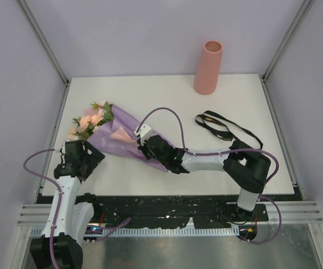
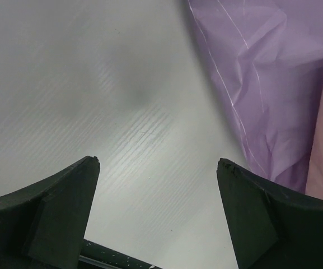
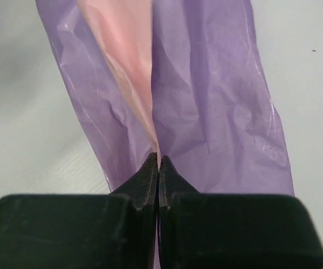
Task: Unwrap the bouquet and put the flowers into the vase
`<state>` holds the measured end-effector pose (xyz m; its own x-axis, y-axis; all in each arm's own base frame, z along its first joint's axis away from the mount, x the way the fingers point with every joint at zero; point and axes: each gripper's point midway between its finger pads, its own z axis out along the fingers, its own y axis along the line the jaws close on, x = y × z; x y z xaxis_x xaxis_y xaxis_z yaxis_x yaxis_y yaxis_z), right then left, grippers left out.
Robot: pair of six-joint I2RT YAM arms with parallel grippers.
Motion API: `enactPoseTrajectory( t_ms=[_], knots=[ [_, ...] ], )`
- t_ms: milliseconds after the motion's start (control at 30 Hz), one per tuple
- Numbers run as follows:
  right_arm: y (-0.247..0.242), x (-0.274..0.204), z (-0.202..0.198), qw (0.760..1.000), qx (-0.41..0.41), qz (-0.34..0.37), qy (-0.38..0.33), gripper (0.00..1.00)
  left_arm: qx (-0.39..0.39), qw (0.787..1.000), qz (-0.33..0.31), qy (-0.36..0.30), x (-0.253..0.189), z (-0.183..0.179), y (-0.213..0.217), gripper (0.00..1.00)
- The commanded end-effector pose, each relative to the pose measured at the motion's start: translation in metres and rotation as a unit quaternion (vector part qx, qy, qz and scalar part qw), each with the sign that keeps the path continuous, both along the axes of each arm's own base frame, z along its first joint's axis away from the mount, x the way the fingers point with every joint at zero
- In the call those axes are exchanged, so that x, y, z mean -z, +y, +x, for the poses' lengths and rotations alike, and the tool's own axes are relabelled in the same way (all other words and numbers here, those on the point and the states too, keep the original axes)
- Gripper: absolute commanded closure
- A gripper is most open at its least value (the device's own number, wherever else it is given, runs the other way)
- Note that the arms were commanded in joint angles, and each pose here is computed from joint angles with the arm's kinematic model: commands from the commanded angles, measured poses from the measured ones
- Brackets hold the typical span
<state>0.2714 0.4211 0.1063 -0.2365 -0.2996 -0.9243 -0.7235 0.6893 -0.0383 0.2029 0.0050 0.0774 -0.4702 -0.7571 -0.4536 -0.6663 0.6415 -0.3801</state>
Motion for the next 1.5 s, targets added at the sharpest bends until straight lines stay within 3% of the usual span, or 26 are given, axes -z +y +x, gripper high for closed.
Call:
enactPoseTrajectory(
  t_ms=[0,100,267,433,600,700,833,967,1167,1467],
  knots=[
    [0.004,-0.072,0.021,0.992,0.053,0.115,-0.022,0.95,0.018,0.998,-0.032,-0.042,-0.010,0.021,-0.011,0.10],
    [-0.006,-0.081,0.034,0.984,0.082,0.159,0.001,0.95,0.027,0.998,-0.039,-0.044,-0.014,0.026,-0.015,0.11],
    [-0.033,-0.086,0.056,0.950,0.124,0.277,0.076,0.95,0.030,0.998,-0.036,-0.050,-0.028,0.038,-0.014,0.13],
    [-0.063,-0.062,0.084,0.937,0.176,0.284,0.106,0.95,0.050,0.999,-0.004,-0.017,-0.039,0.049,-0.021,0.11],
    [-0.097,-0.037,0.093,0.921,0.237,0.281,0.126,0.95,0.078,0.995,0.066,-0.020,-0.053,0.063,-0.035,0.11],
    [-0.118,-0.020,0.096,0.917,0.261,0.271,0.135,0.94,0.075,0.993,0.091,-0.013,-0.058,0.069,-0.038,0.12],
    [-0.125,-0.022,0.110,0.936,0.243,0.237,0.095,0.94,0.025,0.992,0.126,0.016,-0.071,0.077,-0.034,0.10],
    [-0.112,-0.042,0.139,0.967,0.181,0.177,0.038,0.91,0.021,0.994,0.099,0.028,-0.076,0.098,-0.051,0.09],
    [-0.105,-0.055,0.168,0.982,0.154,0.109,-0.017,0.85,0.004,0.999,0.046,-0.001,-0.077,0.129,-0.072,0.11],
    [-0.111,-0.016,0.203,0.977,0.211,0.030,0.022,0.95,0.001,0.996,0.090,0.014,-0.085,0.162,-0.072,0.11]
  ],
)
